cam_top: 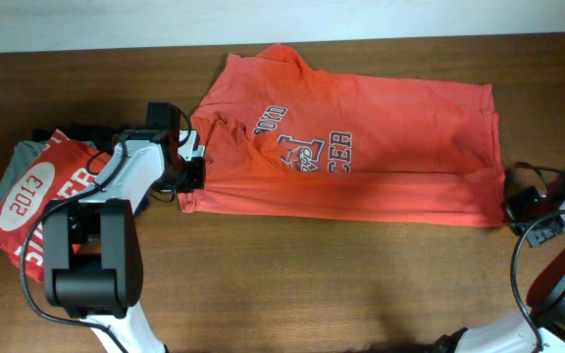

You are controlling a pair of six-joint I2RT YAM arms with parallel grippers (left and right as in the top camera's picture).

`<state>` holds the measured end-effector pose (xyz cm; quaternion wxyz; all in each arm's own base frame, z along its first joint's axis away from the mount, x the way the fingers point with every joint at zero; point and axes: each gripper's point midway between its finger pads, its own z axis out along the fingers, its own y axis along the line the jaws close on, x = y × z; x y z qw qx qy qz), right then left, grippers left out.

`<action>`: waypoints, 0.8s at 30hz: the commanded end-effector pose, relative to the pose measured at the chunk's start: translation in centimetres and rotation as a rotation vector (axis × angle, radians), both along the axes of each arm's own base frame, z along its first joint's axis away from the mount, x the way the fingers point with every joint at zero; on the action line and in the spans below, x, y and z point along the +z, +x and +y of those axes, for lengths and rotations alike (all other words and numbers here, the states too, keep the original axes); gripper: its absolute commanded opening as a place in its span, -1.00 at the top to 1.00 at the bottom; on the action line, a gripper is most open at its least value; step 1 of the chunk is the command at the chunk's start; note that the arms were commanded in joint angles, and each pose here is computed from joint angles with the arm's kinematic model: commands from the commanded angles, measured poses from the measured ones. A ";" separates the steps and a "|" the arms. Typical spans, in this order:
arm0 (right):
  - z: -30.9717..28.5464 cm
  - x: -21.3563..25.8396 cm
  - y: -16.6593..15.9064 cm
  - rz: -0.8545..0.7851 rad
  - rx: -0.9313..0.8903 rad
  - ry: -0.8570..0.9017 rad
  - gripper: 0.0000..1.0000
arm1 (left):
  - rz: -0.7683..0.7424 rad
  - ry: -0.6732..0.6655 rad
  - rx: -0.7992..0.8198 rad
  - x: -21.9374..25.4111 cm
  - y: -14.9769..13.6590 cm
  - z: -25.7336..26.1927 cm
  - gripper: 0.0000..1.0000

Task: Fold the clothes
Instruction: 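Hold the collar with the left gripper and tug the right hem rightward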

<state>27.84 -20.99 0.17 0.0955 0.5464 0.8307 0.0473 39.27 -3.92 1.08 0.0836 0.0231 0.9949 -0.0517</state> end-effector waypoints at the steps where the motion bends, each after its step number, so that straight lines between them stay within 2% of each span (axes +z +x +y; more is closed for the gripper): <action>1: -2.0 0.2 -0.5 0.019 -0.033 -0.043 0.92 | -0.004 0.034 0.022 0.0 0.1 1.4 0.99; 9: -1.8 0.2 -0.5 0.020 -0.019 -0.037 0.92 | -0.006 0.035 0.022 0.4 0.2 1.4 0.98; 10: -1.7 0.2 -0.4 0.016 -0.017 -0.033 0.86 | -0.008 0.033 0.022 0.6 0.3 1.4 0.96; 11: -1.6 0.2 -0.3 0.006 -0.008 -0.024 0.69 | -0.013 0.033 0.021 0.9 0.4 1.4 0.92; 15: -1.3 0.9 0.8 -0.044 0.013 0.002 0.49 | -0.070 0.031 0.023 4.0 1.7 1.4 0.70; 18: -1.6 2.1 1.4 -0.059 0.026 -0.007 0.36 | -0.143 0.028 0.024 7.4 3.1 1.3 0.47; 20: -2.0 3.2 1.8 -0.070 0.047 -0.022 0.16 | -0.193 0.026 0.024 9.4 3.8 1.3 0.25; 22: -2.3 4.5 2.1 -0.079 0.051 -0.032 0.05 | -0.239 0.015 0.020 11.0 4.6 1.0 0.21; 24: -2.5 5.9 2.4 -0.092 0.052 -0.042 -0.08 | -0.281 -0.032 -0.050 11.9 5.3 -0.3 0.21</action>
